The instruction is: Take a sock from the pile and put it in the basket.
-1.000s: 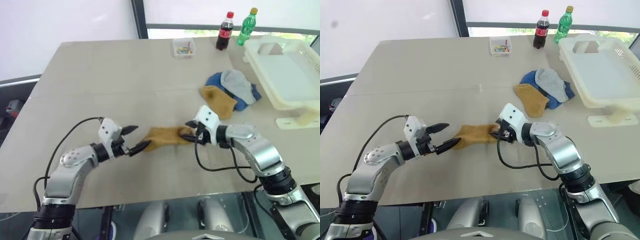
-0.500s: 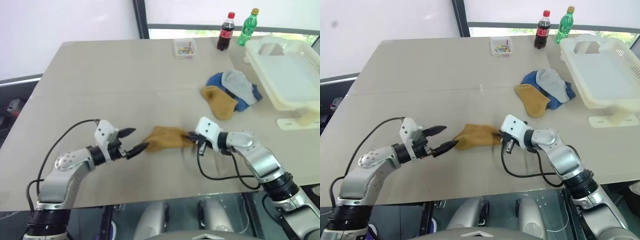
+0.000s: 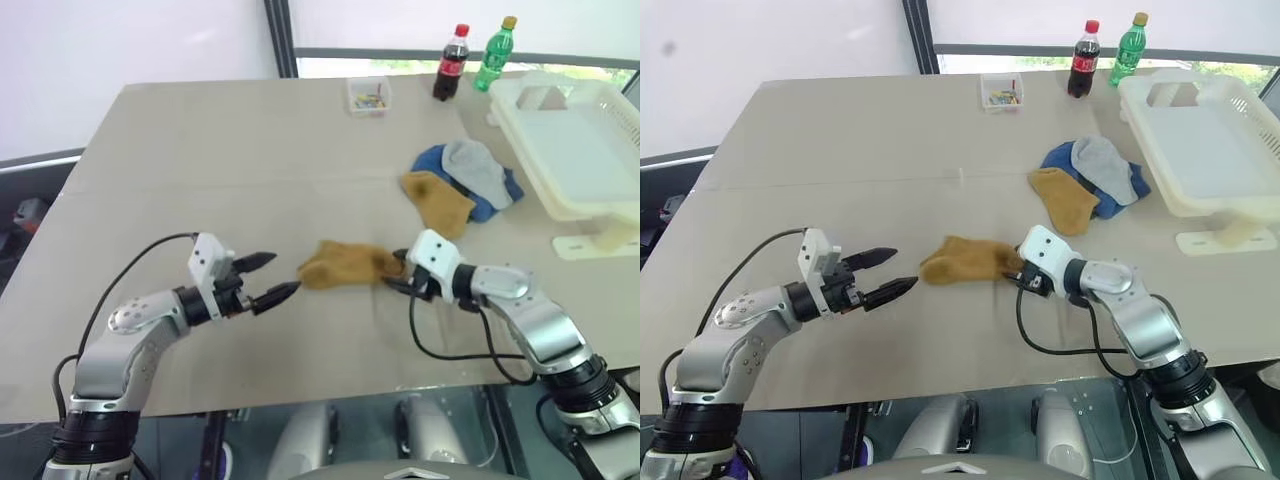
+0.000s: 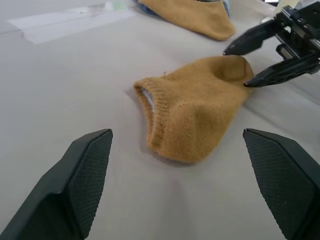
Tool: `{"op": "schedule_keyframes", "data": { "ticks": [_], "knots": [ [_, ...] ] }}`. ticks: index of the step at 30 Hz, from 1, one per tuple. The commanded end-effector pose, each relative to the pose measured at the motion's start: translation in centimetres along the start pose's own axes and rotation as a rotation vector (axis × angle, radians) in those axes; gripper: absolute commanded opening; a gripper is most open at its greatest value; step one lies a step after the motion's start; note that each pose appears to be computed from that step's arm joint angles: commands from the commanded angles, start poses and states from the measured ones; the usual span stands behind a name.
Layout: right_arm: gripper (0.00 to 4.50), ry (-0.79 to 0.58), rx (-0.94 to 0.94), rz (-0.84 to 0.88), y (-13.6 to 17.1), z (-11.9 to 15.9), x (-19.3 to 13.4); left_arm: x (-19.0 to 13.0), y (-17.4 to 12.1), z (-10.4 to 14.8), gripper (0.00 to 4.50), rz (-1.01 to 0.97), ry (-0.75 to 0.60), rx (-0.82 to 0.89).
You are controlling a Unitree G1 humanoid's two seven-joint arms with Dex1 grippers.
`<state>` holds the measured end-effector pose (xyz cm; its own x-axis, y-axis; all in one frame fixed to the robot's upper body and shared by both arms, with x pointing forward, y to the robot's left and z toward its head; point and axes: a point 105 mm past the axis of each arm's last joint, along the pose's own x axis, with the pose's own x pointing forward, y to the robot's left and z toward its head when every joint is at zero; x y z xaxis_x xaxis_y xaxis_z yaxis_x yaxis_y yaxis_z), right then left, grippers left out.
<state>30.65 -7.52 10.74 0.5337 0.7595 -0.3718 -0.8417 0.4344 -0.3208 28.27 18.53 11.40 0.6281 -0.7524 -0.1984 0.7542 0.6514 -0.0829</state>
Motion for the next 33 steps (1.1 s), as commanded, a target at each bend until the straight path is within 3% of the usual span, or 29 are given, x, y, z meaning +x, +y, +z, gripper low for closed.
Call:
{"op": "schedule_keyframes", "data": {
  "ticks": [1, 8, 9, 11, 15, 18, 19, 23, 29, 33],
  "knots": [
    [2.69, -0.043, -0.045, -0.007, 0.0, 1.2, -0.3, 0.6, -0.5, 0.2, 4.50, -0.016, 0.001, -0.085],
    [2.69, -0.114, -0.087, 0.016, 0.8, 2.2, -2.1, 2.8, -0.9, -1.2, 4.50, 0.017, 0.085, -0.235],
    [2.76, -0.123, -0.094, 0.020, 1.0, 2.2, -2.5, 3.2, -0.8, -1.4, 3.99, 0.030, 0.096, -0.257],
    [2.76, -0.134, -0.095, 0.018, 1.3, 2.2, -3.3, 4.0, -0.8, -1.7, 3.46, 0.031, 0.110, -0.272],
    [2.76, -0.132, -0.072, -0.029, 1.2, 1.9, -5.4, 5.0, -1.0, -2.0, 1.51, 0.011, 0.126, -0.294],
    [2.76, -0.116, -0.046, -0.054, 1.1, 1.4, -6.7, 5.1, -0.8, -1.9, 0.30, 0.008, 0.118, -0.309],
    [3.01, -0.109, -0.040, -0.062, 1.1, 1.2, -7.2, 5.2, -0.8, -1.9, 0.03, 0.007, 0.115, -0.312],
    [4.34, -0.119, -0.024, -0.079, 1.6, 1.2, -8.5, 5.1, -0.4, -1.3, 0.00, -0.003, 0.084, -0.326],
    [4.43, -0.146, 0.022, -0.157, 1.8, 1.6, -9.5, 3.1, -0.4, 3.5, 0.00, -0.147, -0.097, -0.381],
    [4.43, -0.135, 0.043, -0.201, 2.0, 1.3, -10.2, -1.1, 2.8, 6.1, 0.00, -0.142, -0.085, -0.207]
  ]
}}
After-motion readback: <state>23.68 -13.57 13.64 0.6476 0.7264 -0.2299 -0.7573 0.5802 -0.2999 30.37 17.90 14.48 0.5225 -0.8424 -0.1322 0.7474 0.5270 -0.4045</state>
